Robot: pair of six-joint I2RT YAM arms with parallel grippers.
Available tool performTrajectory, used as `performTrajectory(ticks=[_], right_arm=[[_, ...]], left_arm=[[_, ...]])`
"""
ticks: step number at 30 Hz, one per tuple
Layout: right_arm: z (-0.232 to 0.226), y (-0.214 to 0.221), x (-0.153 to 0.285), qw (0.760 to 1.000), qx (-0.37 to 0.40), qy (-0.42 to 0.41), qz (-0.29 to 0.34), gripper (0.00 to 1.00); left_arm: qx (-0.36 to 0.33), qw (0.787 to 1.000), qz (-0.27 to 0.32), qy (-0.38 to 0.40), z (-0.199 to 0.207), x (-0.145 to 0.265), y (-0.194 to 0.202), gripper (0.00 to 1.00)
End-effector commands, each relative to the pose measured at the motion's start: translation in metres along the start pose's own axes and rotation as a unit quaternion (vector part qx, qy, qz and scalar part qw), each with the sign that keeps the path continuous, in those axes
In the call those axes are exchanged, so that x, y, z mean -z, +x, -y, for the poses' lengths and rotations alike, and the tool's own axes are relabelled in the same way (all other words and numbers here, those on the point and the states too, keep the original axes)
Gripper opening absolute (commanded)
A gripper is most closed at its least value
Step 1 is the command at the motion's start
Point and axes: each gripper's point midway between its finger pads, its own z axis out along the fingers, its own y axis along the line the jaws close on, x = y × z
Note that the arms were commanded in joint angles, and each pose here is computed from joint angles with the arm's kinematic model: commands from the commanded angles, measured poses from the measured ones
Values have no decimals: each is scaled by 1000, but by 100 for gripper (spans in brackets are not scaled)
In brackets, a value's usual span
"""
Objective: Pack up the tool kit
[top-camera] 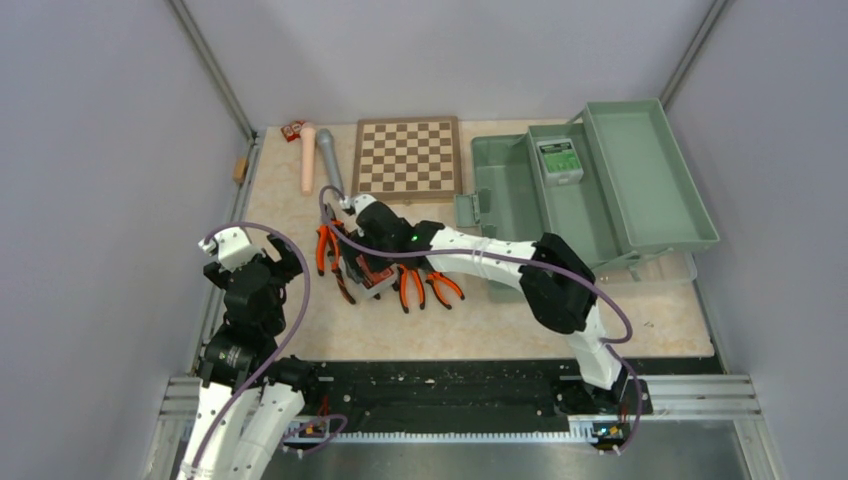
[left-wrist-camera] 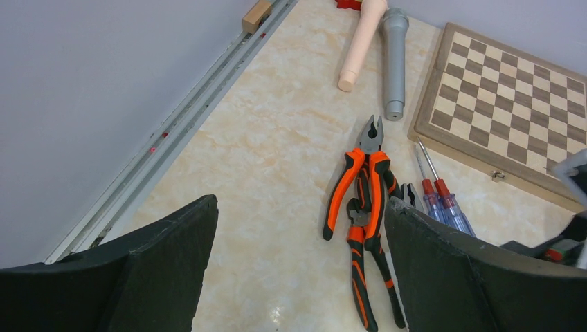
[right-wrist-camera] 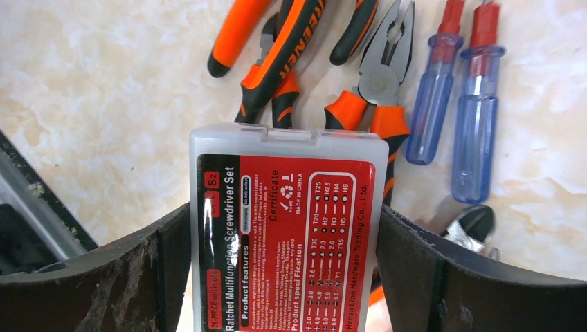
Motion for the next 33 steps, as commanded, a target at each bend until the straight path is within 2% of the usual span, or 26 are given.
performTrajectory(ticks=[1,5,8,14,18,25,29,33], right_arm=[[-36,-97,86,991,27,-47,124,44],[-27,-114,119,989,40,-33,137,44],[-3,-119,141,990,36,-6,135,44],[83,-123,198,983,30,110,142,44],[142,-116,247,969,23,199,143,44],[239,-74,324,924,-1,367,108,45],[276,-43,352,905,-38,415,91,46],[302,-15,357,889,-68,447,65,47]], left_arm=[[8,1000,12,1,2,-3,-5,94],[8,1000,13,2,2,-3,-5,94],[8,1000,12,1,2,-2,-5,94],[9,1000,13,2,2,-2,-6,94],[9,1000,12,2,2,-2,-5,94],[7,1000,12,-2,1,-3,-4,94],[6,1000,10,-3,1,-4,-4,94],[5,1000,10,-2,1,-4,-3,94]])
